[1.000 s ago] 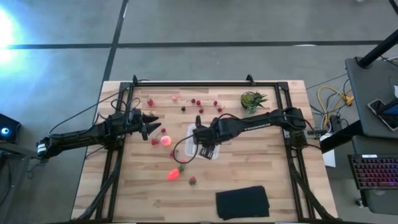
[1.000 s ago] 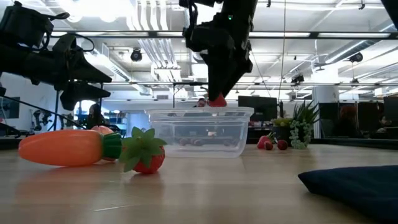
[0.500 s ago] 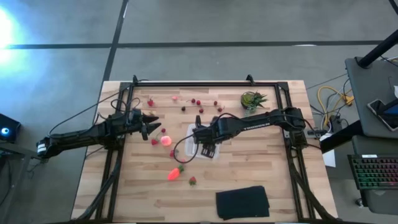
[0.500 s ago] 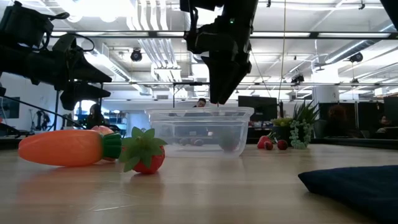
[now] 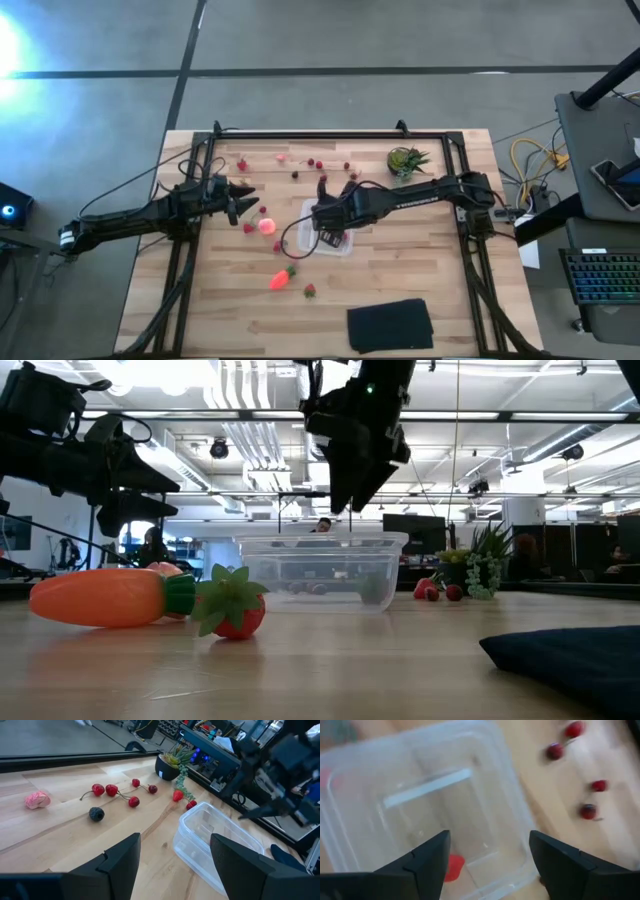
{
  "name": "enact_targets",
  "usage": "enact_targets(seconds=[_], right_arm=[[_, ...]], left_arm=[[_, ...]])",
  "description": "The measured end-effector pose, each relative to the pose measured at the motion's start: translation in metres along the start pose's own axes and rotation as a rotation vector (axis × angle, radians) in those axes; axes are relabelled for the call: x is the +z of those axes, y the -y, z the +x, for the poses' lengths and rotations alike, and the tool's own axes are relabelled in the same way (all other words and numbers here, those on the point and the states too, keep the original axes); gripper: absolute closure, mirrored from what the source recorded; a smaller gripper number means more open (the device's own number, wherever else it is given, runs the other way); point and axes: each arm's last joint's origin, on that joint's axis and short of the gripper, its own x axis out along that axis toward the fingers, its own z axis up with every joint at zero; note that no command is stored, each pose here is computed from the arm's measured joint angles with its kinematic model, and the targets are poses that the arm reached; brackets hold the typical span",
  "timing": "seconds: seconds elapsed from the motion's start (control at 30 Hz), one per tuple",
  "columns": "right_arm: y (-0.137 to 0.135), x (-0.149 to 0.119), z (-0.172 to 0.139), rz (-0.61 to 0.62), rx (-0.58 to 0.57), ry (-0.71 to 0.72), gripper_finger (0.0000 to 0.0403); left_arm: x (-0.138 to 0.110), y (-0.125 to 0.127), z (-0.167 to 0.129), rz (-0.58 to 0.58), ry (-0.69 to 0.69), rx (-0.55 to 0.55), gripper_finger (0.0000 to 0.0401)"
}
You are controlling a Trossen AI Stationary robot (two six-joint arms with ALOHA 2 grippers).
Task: Pick and placing Produce into tupperware
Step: Put the red cherry into the transparent bin
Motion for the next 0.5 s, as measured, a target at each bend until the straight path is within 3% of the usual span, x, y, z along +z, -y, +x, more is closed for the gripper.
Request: enact_targets(seconds=[0.17,0.33,0.5], right_arm=[[0.029,0.003,-0.014,0.204,-0.073,-0.014,0.0145],[0.063,-0.001,-0.017,0.354,-0.196,-0.129,0.0145],[0.08,-0.004,-0.012,0.468,-0.225,-0.239,0.0145]], left_arm=[[0.0,0.0,0.0,0.0,-0.001,0.0,0.0175],[0.0,0.0,0.0,0.0,0.0,0.0,0.0175],[0.0,0.0,0.0,0.0,-0.001,0.0,0.0175]])
